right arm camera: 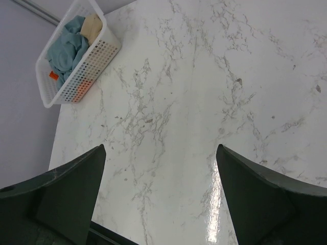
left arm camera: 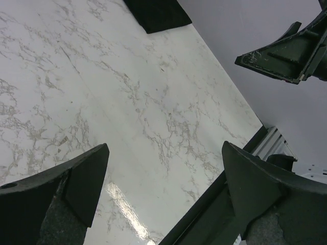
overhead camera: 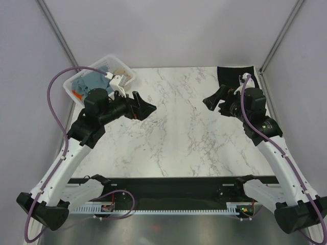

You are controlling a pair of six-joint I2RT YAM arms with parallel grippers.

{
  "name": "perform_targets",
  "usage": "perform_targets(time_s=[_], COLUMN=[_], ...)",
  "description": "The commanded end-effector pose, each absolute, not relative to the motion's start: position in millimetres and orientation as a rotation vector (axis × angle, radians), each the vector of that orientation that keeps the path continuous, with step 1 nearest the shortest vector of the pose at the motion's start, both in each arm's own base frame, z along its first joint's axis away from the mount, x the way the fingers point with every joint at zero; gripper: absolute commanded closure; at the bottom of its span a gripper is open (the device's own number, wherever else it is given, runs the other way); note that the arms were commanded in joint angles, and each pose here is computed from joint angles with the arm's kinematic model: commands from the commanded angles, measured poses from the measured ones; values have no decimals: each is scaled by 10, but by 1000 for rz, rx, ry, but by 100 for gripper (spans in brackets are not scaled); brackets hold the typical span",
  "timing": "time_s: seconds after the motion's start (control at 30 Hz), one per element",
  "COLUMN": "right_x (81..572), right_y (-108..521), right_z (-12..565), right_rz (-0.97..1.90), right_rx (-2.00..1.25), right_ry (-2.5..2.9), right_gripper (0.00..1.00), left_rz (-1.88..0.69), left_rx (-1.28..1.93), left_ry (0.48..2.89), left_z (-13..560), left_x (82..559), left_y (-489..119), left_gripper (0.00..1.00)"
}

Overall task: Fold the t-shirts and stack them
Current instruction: Grab the tshirt from the pile

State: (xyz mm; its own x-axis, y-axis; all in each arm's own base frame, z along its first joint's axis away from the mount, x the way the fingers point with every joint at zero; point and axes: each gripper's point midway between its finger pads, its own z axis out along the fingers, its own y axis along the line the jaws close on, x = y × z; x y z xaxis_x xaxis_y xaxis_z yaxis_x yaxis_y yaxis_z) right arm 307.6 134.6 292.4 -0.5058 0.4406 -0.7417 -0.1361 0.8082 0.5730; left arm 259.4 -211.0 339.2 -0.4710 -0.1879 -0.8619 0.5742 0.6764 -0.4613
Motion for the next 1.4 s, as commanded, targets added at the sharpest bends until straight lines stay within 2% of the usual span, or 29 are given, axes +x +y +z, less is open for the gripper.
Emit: perform_targets(time_s=[0.0,0.1,0.27,0.4,0.5,0.53,0.73,0.77,0.9,1.1,1.37], right_x=[3081,3078,3067,3085,3100,3082,3035,3015,2975,3001,3085], right_y=[1363,1358,1342,1349,1397,1440,1503,1520,1518,1473,1490], right_z=[3034,3073,3057,2987,2997,3011,3153,3179,3282,3337,3302], right_rz=[727,729,728,733,774,798,841,857,871,844,849], right_rx=[204,207,222,239,246,226,172,164,135,143,165], right_ry=[1954,1943,1941,1953,1935,1934,1906,1896,1833,1799,1814], right_gripper=[2,2,2,2,2,2,2,2,2,2,2], left_rz=[-898,-864,-648,-396,-142,-97,-17,7,30,-1,7], left_rx=[291,270,78,-16,-173,-190,-422,-465,-508,-563,-560], left_ry=[1807,1811,1839,1862,1860,1908,1915,1946,1962,1987,2072], left_z=[3553,3540,3449,3339,3271,3059,2893,2674,2478,2163,1643], left_x=[2680,2762,3165,3674,4105,4290,4921,5046,5470,5851,6006], left_y=[-2093,-2070,-1805,-1550,-1026,-961,-191,-95,234,514,576], left_gripper=[1,1,2,2,3,5,12,12,15,19,27])
